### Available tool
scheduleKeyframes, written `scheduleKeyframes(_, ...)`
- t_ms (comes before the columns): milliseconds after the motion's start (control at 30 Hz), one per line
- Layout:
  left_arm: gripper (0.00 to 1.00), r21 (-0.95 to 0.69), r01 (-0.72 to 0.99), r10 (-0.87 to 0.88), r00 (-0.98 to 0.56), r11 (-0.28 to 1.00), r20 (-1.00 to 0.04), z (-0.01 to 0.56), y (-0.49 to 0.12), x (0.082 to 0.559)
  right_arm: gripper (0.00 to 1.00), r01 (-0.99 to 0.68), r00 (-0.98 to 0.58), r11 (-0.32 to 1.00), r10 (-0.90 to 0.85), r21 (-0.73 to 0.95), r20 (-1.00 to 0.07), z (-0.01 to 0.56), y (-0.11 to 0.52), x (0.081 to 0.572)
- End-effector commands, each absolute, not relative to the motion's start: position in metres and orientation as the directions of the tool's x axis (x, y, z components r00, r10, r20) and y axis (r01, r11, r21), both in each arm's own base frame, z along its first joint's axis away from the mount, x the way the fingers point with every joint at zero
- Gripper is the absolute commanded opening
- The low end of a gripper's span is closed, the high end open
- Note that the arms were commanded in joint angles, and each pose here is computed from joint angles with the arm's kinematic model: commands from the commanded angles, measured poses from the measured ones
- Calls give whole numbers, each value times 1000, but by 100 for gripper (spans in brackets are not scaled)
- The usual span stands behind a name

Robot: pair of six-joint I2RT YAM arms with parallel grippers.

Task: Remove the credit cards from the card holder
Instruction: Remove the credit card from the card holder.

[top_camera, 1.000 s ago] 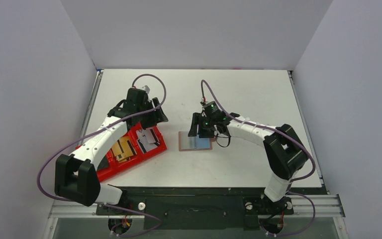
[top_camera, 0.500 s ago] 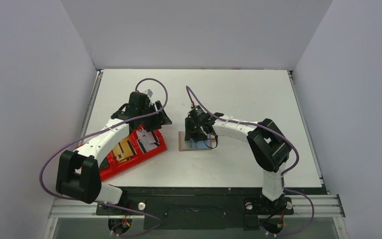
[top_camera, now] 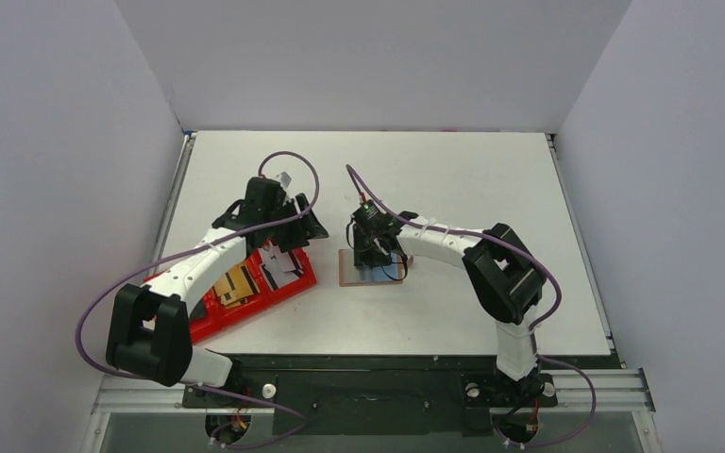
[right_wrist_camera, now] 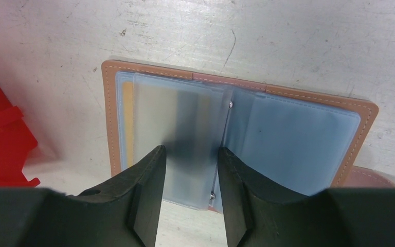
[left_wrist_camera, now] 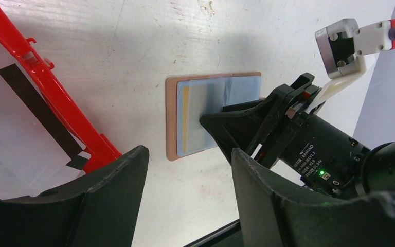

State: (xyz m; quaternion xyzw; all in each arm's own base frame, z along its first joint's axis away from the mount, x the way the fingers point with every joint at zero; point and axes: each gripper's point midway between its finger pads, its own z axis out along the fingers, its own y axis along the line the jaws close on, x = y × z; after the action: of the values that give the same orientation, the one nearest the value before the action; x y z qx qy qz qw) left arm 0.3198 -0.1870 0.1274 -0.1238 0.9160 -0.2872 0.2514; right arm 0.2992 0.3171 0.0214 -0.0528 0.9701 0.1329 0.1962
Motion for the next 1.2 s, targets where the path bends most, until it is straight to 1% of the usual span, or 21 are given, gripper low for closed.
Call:
scheduleKeyframes(0, 57, -629, -30, -371, -829, 777, -418, 140, -199, 325, 36, -155, -935, 976, -95, 154, -342, -9, 302, 288)
scheduleKeyframes(167, 57, -630, -20, -349, -846, 777, -403, 134, -212, 321, 25, -142, -944, 976, -85, 163, -318, -23, 293, 282)
scheduleKeyframes(233, 57, -630, -19, -342, -852, 777, -396, 131, -217, 320, 21, -136, -947, 974, -74, 179, -314, -24, 290, 282)
scheduleKeyframes(267, 57, -628, -22, -340, -855, 778, -392, 129, -219, 319, 17, -134, -945, 972, -66, 194, -319, -23, 291, 284)
scheduleKeyframes(400, 56, -631, -10, -321, -867, 775, -380, 123, -232, 318, 10, -123, -948, 961, -40, 248, -314, -23, 289, 286)
scheduleKeyframes(500, 55, -632, 0, -295, -885, 775, -361, 115, -245, 316, 8, -111, -951, 950, -17, 291, -308, -26, 286, 287)
scheduleKeyframes(667, 50, -663, 24, -255, -912, 748, -321, 102, -268, 314, 4, -82, -959, 930, 25, 358, -283, -28, 281, 288)
scheduleKeyframes(1000, 43, -666, 41, -196, -941, 745, -277, 74, -290, 316, 2, -60, -961, 922, 50, 383, -271, -32, 272, 289)
scheduleKeyframes(1167, 38, -651, 29, -186, -948, 759, -259, 60, -292, 316, 2, -55, -962, 920, 55, 389, -267, -33, 272, 289)
